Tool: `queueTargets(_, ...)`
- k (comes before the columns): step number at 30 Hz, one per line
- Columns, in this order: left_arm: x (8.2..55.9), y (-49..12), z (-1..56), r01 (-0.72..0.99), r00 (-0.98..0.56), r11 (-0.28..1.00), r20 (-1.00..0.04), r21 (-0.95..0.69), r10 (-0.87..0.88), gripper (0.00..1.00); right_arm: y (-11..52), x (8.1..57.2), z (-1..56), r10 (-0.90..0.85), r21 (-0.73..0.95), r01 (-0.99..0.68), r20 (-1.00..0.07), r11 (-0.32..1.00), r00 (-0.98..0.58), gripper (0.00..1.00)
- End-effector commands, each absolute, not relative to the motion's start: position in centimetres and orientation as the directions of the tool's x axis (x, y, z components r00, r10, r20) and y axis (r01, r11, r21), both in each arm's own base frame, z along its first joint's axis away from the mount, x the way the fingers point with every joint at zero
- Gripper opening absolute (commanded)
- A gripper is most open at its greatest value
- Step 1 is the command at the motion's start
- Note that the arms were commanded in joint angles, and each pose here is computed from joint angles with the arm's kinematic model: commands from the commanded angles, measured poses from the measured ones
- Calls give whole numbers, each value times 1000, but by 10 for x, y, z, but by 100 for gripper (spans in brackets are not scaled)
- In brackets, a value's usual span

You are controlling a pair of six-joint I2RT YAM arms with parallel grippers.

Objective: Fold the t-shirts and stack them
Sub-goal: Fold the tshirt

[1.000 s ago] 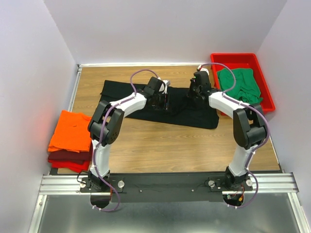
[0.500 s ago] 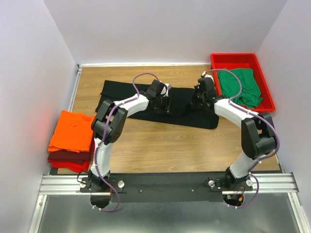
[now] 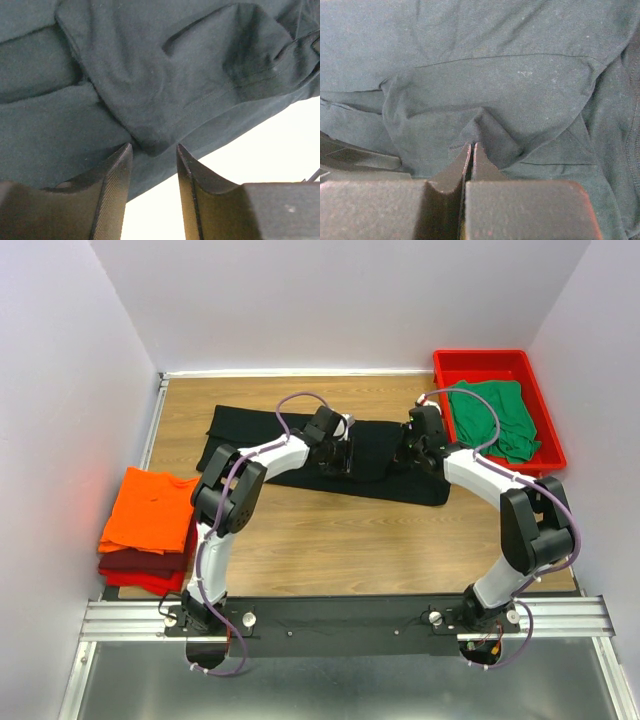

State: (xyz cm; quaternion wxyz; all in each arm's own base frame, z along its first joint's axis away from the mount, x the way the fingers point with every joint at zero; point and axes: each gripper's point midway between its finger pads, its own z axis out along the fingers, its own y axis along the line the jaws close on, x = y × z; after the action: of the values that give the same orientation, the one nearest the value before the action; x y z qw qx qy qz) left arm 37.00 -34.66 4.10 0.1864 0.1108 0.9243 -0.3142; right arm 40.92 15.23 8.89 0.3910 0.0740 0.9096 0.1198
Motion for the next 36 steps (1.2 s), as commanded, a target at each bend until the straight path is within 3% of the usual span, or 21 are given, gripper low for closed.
queueTargets(1,371,-358,43,332,-905,763,-416,-554,92,46,156,399,93,227,288,30,-684,957,-693,4)
queueTargets(7,373,-360,45,337,-902,760,-422,-555,91,34,155,397,91,224,283,31,-682,958,-696,4)
queueTargets(16,377,-360,53,348,-893,760,-440,-548,92,2,153,397,92,222,277,34,-685,960,-694,3)
queueTargets(18,377,-358,55,347,-892,767,-444,-540,91,0,152,396,93,222,276,35,-686,960,-692,3)
queueTargets(31,387,-340,70,328,-883,787,-466,-523,58,0,148,390,92,213,260,40,-684,965,-698,3)
queueTargets(32,386,-339,66,320,-888,790,-456,-523,57,2,148,389,91,210,256,40,-683,966,-699,3)
queueTargets(35,377,-343,57,319,-899,780,-432,-538,70,24,149,390,91,211,260,38,-680,965,-702,3)
queueTargets(36,377,-344,55,320,-899,778,-433,-540,70,27,150,391,91,211,260,37,-681,965,-701,3)
